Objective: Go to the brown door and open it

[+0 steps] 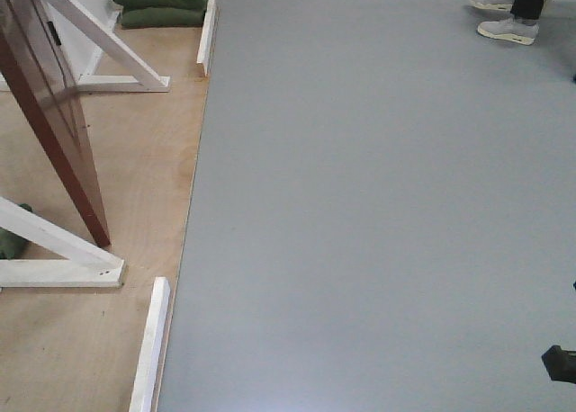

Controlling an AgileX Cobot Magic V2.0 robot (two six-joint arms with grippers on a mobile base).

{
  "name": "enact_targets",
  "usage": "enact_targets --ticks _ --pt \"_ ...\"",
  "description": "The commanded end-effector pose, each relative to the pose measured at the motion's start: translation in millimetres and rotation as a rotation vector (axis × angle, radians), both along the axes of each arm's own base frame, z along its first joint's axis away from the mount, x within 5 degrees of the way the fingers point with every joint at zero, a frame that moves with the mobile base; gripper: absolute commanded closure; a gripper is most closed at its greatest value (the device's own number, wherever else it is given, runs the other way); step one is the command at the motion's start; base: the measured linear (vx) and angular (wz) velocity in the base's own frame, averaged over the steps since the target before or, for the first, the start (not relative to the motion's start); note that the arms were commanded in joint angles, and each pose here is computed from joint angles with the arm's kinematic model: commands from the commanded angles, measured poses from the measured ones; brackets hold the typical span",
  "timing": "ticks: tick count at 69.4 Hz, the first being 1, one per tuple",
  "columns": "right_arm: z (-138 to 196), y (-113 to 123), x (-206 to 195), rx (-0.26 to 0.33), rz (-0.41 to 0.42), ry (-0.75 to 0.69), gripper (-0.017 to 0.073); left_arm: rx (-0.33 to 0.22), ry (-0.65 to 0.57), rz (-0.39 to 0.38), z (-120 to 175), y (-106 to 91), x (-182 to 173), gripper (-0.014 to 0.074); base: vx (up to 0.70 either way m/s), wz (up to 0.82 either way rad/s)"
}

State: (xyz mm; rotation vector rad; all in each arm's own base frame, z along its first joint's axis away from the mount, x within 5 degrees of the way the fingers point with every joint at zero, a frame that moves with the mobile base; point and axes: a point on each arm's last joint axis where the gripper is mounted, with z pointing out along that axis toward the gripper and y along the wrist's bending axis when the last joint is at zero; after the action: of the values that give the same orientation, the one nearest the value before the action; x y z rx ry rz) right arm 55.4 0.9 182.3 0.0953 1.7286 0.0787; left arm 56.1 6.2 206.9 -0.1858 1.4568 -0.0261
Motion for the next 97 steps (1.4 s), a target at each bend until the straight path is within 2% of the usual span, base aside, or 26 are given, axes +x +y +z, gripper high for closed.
enact_targets --ticks 1,97 --pt "6.9 -0.9 0.3 -0.016 -0.008 -0.085 0.0559 -0.001 -0.077 0.001 0.0 -0.1 -1.9 0.0583 0.28 -0.07" --pt "6.9 -0.9 0.3 -0.016 -0.008 -0.085 0.0559 -0.001 -0.077 0.001 0.0 -0.1 -1.9 0.0583 0.4 0.04"
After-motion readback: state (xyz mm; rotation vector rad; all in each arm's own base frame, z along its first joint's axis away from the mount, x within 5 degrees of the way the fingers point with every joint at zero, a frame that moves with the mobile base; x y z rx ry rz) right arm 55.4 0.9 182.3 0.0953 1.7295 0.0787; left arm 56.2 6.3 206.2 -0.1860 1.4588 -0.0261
